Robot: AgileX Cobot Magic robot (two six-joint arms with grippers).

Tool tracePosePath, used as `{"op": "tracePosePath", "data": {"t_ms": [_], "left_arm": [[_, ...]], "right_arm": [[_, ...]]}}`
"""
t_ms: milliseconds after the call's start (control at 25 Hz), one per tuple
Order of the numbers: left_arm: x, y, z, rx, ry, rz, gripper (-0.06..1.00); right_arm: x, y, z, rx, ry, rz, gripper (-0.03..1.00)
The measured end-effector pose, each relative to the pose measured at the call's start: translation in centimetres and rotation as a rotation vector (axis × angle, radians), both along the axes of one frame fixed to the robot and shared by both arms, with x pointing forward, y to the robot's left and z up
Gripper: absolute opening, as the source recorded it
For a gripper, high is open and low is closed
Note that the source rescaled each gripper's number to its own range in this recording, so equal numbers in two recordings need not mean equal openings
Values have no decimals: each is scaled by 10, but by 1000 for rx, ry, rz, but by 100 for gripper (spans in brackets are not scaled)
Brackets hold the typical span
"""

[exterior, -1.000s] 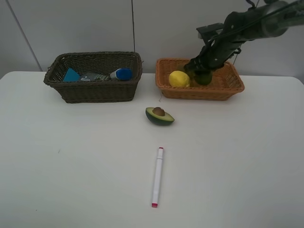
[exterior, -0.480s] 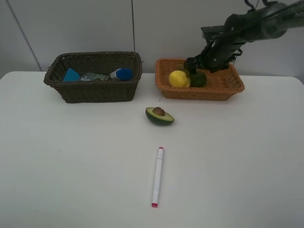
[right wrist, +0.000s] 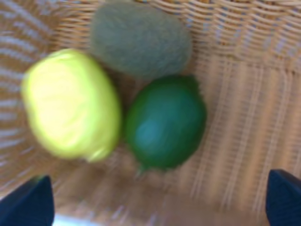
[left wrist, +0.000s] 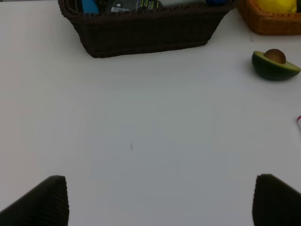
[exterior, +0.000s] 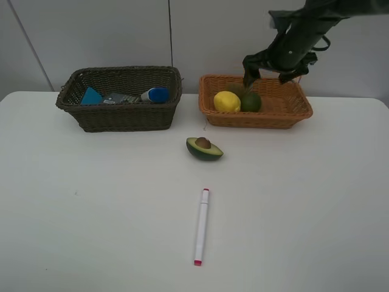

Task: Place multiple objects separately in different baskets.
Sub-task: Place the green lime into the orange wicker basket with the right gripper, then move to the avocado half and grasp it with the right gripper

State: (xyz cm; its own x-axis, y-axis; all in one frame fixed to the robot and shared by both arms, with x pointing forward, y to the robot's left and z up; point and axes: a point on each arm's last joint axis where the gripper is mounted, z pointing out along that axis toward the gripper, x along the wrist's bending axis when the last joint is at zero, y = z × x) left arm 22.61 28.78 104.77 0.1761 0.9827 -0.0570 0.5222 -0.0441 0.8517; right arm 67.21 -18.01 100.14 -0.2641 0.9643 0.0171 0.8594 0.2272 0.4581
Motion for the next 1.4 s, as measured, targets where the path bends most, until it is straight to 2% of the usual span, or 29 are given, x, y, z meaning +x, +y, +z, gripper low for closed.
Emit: {"op": "tracePosePath", "data": {"t_ms": [120, 240, 320, 440, 640, 880, 1080, 1400], "left_arm": [[0, 0, 0, 0, 0, 0, 100], [0, 0, 0, 0, 0, 0, 100], [0, 0, 0, 0, 0, 0, 100], [0, 0, 0, 0, 0, 0, 100], [0, 0, 0, 0, 0, 0, 100], [0, 0, 0, 0, 0, 0, 100], [0, 0, 0, 0, 0, 0, 100], [0, 0, 0, 0, 0, 0, 100]], "right_arm": [[-24, 2, 23, 2, 112, 11, 99], [-45, 11, 27, -32, 268, 51, 99], [-54, 23, 26, -37, 316, 83, 99], [-64, 46, 26, -51, 318, 162, 99], [-75, 85, 23, -55, 250, 295, 99], [-74, 117, -19, -82, 264, 383, 99], [-67, 129, -52, -89, 266, 403, 99], [-58, 134, -86, -96, 256, 419, 99]]}}
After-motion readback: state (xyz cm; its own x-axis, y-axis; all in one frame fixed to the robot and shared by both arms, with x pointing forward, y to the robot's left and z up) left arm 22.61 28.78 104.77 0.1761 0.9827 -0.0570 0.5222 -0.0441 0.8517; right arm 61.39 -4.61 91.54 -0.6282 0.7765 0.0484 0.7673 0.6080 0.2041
